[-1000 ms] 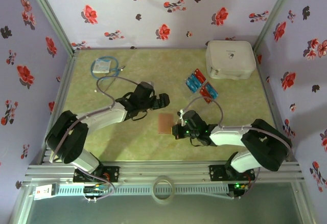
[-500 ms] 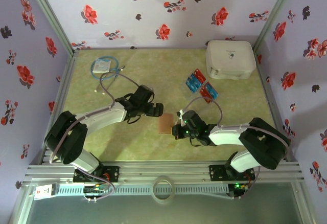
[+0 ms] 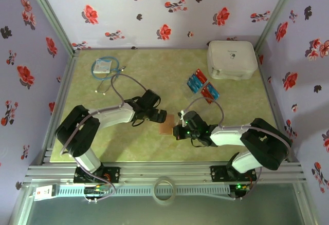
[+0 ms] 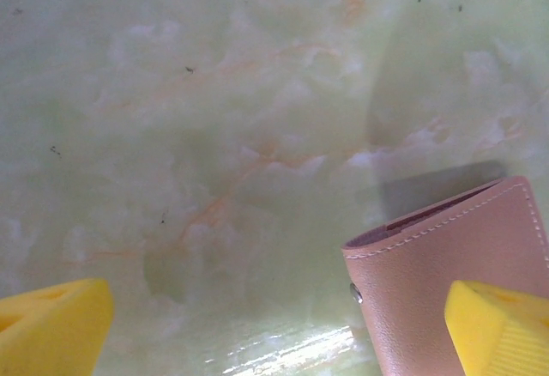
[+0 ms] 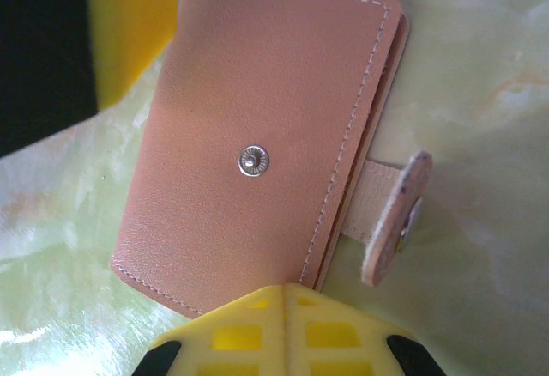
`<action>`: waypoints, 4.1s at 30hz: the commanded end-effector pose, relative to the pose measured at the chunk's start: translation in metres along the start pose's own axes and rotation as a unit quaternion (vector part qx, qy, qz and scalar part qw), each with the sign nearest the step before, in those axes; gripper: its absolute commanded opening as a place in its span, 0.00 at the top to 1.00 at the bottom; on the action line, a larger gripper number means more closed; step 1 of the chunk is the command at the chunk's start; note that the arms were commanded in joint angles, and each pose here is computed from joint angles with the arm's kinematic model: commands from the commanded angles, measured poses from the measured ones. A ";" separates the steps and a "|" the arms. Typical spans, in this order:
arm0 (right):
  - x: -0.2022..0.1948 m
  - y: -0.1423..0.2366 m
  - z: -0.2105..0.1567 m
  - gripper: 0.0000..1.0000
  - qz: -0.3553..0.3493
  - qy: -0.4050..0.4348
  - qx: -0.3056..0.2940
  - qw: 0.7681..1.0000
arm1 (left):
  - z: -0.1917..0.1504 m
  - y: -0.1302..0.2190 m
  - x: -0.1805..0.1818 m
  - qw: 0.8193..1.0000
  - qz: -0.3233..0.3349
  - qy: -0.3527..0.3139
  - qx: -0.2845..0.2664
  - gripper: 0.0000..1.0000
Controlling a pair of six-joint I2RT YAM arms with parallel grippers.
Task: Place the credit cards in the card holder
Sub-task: Press the card holder at the center of the table, then close the button on the card holder.
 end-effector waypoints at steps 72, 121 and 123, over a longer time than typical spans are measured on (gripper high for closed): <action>0.016 0.006 0.083 1.00 -0.039 -0.058 0.079 0.995 | -0.033 -0.023 0.020 0.998 0.068 -0.009 0.001 0.00; -0.019 -0.041 -0.022 1.00 -0.075 -0.059 0.136 0.986 | -0.031 -0.020 0.020 0.997 0.073 -0.010 0.002 0.00; -0.020 -0.044 -0.023 1.00 -0.068 -0.066 0.139 0.986 | -0.031 -0.020 0.019 0.997 0.073 -0.009 0.003 0.00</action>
Point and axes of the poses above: each hand's point on the last joint's axis, 136 mm out from that joint toward the fingers, its own y axis back along the fingers, its own x axis along the line the jaws close on, z = x × y, the point moved 8 cm from there along y, back along the fingers, and after that the axes turned 5 degrees about y, right-handed, at the moved point
